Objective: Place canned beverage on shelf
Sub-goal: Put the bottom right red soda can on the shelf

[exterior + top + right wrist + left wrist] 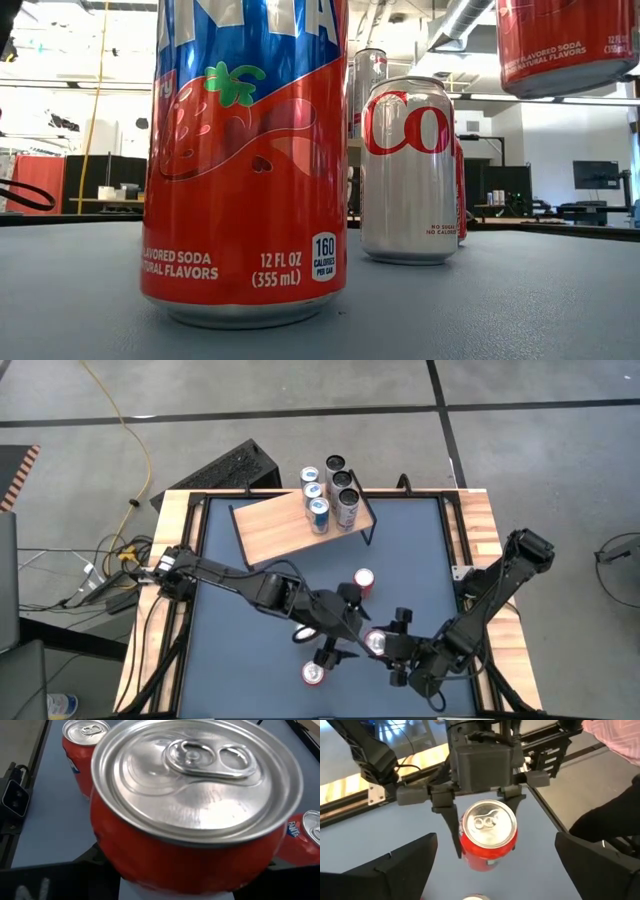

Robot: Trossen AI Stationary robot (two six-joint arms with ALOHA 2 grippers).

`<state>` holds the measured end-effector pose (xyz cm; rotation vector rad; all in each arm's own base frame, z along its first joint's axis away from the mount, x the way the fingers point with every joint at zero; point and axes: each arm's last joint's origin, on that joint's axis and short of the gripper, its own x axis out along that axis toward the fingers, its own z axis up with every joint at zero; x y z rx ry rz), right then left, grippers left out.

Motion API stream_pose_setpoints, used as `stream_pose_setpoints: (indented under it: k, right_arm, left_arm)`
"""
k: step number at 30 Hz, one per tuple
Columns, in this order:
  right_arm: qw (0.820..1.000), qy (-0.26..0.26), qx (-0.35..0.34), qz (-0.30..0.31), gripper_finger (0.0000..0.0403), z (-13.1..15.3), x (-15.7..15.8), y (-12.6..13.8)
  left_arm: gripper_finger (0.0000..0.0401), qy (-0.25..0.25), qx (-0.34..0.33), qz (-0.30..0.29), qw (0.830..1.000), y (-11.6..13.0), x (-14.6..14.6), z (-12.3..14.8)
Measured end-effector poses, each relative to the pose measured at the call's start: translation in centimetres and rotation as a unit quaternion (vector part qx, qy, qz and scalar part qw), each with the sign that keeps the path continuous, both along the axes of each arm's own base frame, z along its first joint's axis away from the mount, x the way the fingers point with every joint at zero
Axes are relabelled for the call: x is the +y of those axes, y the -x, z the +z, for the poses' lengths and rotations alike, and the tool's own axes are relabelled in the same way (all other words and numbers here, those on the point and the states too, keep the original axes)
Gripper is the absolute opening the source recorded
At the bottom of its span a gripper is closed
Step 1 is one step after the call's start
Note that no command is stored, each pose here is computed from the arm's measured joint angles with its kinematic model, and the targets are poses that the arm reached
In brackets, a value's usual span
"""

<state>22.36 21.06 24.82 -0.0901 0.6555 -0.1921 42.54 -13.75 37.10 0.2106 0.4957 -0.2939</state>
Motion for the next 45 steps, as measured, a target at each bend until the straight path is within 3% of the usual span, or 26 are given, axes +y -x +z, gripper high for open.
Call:
stream_pose_setpoints:
  k: [5, 14, 18, 25, 34, 42, 45]
  right_arm:
    - [1.0, 0.0, 0.0, 0.0, 0.0244, 0.0, 0.0, 0.0]
    - [1.0, -0.005, -0.002, 0.0, 0.0244, 0.0, 0.1, -0.1]
    - [1.0, -0.007, -0.006, 0.002, 0.0244, 0.1, 0.1, -0.1]
    - [1.0, -0.002, -0.004, 0.006, 0.0244, 0.1, 0.1, -0.1]
    - [1.0, -0.006, -0.001, 0.008, 0.0244, 0.1, 0.2, -0.1]
    - [1.0, -0.001, -0.004, 0.007, 0.0244, 0.1, 0.1, -0.1]
    - [1.0, 0.001, -0.004, 0.007, 0.0244, 0.1, 0.1, -0.1]
  left_arm:
    - [0.0396, 0.015, 0.004, -0.013, 1.0, -0.2, 0.1, -0.2]
    - [0.0396, 0.023, 0.031, -0.023, 0.999, -2.7, -0.6, -3.9]
    - [0.0396, 0.01, 0.02, -0.005, 1.0, -2.8, -0.4, -3.8]
    - [0.0396, 0.03, -0.003, -0.016, 0.999, -3.1, -0.5, -3.5]
    - [0.0396, 0.034, 0.03, -0.019, 0.999, -4.8, -1.3, -7.2]
    - [0.0393, 0.03, 0.017, -0.005, 0.999, -4.9, -1.3, -7.0]
    - [0.0372, 0.014, 0.01, 0.008, 1.0, -4.9, -1.5, -6.9]
